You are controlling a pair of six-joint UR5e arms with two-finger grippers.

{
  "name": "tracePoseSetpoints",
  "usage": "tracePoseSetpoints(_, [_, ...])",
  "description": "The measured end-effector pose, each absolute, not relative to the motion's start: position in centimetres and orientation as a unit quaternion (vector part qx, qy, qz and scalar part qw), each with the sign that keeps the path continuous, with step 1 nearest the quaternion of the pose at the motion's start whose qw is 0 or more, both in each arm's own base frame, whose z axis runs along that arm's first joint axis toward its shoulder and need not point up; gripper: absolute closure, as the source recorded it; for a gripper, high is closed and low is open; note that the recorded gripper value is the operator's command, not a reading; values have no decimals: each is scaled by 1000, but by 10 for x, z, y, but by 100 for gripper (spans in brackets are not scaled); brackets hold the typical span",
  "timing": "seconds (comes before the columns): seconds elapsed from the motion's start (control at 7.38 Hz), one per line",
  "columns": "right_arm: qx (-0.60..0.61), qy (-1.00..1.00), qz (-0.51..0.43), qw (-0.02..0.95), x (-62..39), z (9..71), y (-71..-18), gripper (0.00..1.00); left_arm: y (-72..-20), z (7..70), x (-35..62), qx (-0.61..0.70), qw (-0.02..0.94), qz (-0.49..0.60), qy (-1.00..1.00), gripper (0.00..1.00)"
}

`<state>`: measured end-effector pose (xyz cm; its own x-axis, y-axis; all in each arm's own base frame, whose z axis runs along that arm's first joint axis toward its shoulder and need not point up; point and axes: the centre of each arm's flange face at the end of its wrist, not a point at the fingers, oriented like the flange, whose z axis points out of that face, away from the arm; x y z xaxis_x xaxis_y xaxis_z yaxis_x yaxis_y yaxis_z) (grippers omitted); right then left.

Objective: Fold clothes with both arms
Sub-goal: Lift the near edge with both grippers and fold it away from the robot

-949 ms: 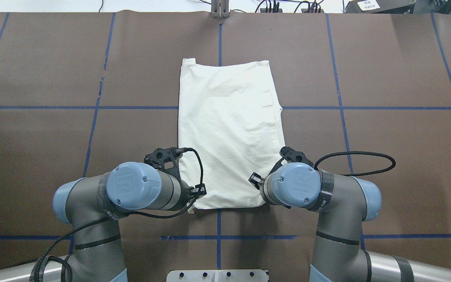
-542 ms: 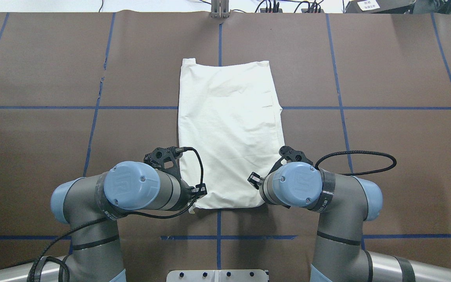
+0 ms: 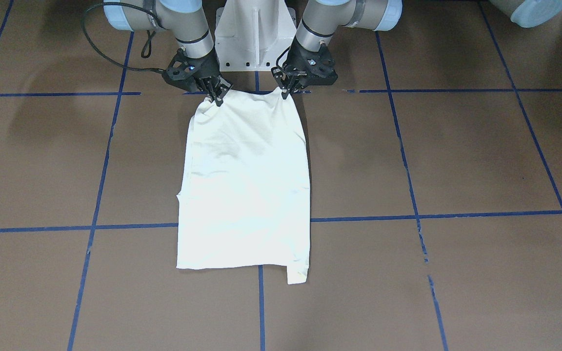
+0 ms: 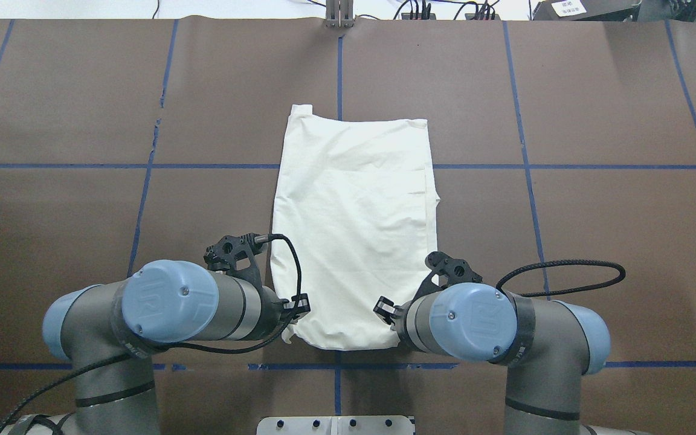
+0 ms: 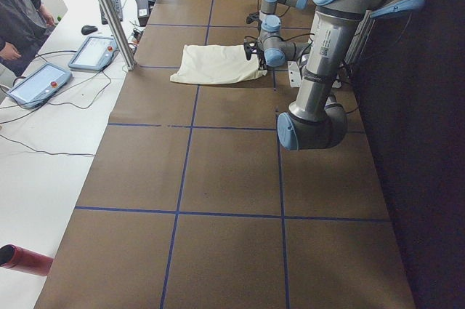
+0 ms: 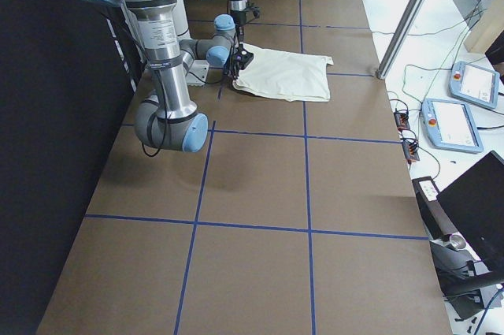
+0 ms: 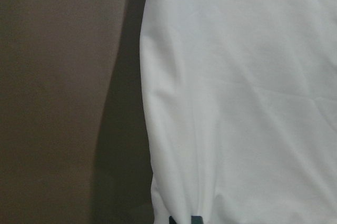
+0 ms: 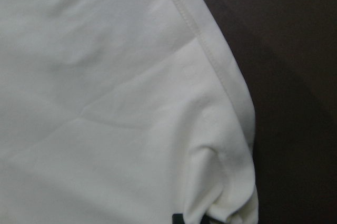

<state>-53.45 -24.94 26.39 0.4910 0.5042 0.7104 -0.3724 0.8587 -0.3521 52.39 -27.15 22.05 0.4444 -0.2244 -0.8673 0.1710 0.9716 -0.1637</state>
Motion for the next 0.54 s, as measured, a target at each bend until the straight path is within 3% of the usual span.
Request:
tracePoseSetpoints(0.27, [-82,-444,240,859,-531,258,-231,100,-248,217,516,-42,845,-113,522,100])
tracePoseSetpoints(0.54, [-71,-458,240,853,-522,252,-247,100,-244,209,515,-48,841,-109,528,100])
